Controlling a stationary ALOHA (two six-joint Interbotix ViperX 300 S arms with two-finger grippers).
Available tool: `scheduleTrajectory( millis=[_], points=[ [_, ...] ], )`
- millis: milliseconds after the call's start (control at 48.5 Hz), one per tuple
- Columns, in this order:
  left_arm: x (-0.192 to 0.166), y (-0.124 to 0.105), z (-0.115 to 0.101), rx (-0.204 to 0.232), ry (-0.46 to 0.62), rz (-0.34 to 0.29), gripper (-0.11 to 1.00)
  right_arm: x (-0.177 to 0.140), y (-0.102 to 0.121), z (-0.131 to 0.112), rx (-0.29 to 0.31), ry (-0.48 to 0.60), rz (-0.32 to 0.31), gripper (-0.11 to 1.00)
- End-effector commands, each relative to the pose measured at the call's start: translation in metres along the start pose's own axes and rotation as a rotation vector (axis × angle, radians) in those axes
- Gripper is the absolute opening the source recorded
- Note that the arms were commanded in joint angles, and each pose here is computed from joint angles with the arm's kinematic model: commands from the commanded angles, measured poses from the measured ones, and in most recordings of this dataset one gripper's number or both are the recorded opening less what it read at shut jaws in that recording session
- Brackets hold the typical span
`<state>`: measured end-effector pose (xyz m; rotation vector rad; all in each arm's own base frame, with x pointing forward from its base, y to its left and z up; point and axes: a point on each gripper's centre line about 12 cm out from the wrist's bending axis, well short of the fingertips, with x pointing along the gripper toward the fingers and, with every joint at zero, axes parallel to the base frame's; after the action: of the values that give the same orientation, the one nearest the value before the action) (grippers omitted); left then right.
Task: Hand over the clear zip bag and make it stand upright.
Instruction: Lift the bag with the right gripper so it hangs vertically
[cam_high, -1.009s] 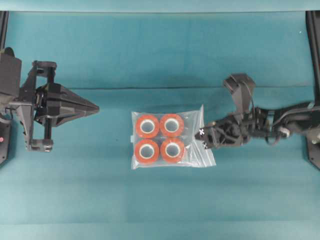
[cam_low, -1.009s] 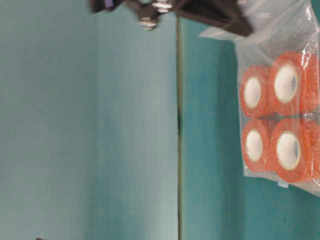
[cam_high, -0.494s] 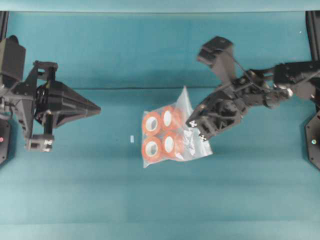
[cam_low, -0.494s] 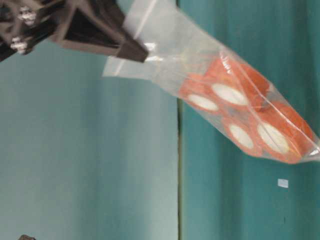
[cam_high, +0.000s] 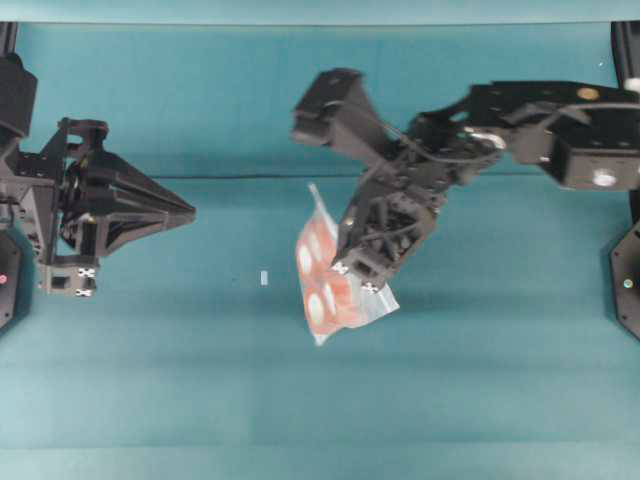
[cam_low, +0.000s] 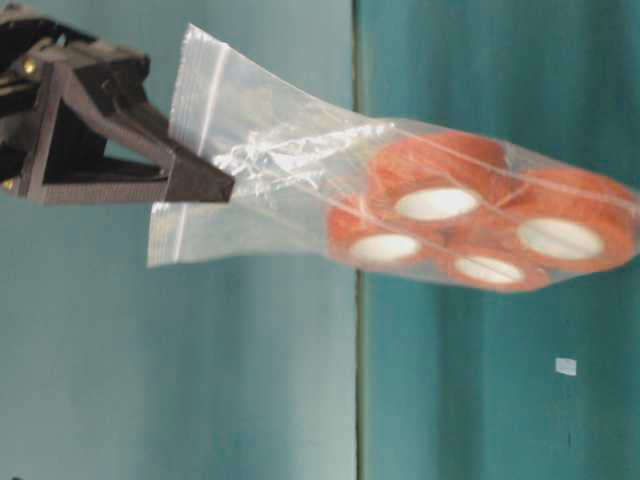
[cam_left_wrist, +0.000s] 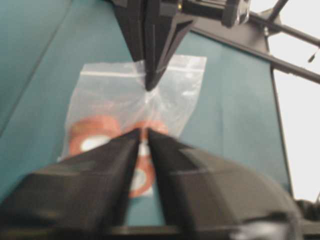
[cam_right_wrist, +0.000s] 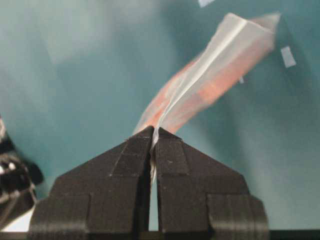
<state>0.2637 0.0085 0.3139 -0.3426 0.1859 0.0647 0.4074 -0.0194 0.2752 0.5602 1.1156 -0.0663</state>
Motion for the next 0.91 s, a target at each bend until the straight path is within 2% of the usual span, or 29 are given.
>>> scheduleTrajectory(
  millis=[0, 124, 206, 412, 680, 886],
  points=[
    [-0.001, -0.001, 0.009, -0.001, -0.028, -0.004, 0.45, -0.014, 0.006, 0.009, -0.053, -0.005, 0.012, 0.01],
    [0.0, 0.001, 0.003, 0.003, 0.0, 0.01, 0.81, -0.016, 0.008, 0.011, -0.114, 0.036, 0.008, 0.01],
    [0.0, 0.003, -0.001, 0.009, 0.025, 0.02, 0.96, -0.017, 0.009, 0.012, -0.172, 0.063, 0.005, 0.01],
    [-0.004, 0.006, -0.01, -0.004, 0.048, 0.029, 0.93, -0.019, 0.011, 0.018, -0.348, 0.115, -0.009, 0.01],
    [-0.011, 0.009, -0.015, 0.002, 0.052, 0.032, 0.93, -0.021, 0.009, 0.026, -0.583, 0.179, -0.1, 0.01],
    [-0.013, 0.01, -0.019, 0.0, 0.055, 0.033, 0.93, -0.017, 0.006, 0.028, -0.677, 0.211, -0.155, 0.01]
  ],
)
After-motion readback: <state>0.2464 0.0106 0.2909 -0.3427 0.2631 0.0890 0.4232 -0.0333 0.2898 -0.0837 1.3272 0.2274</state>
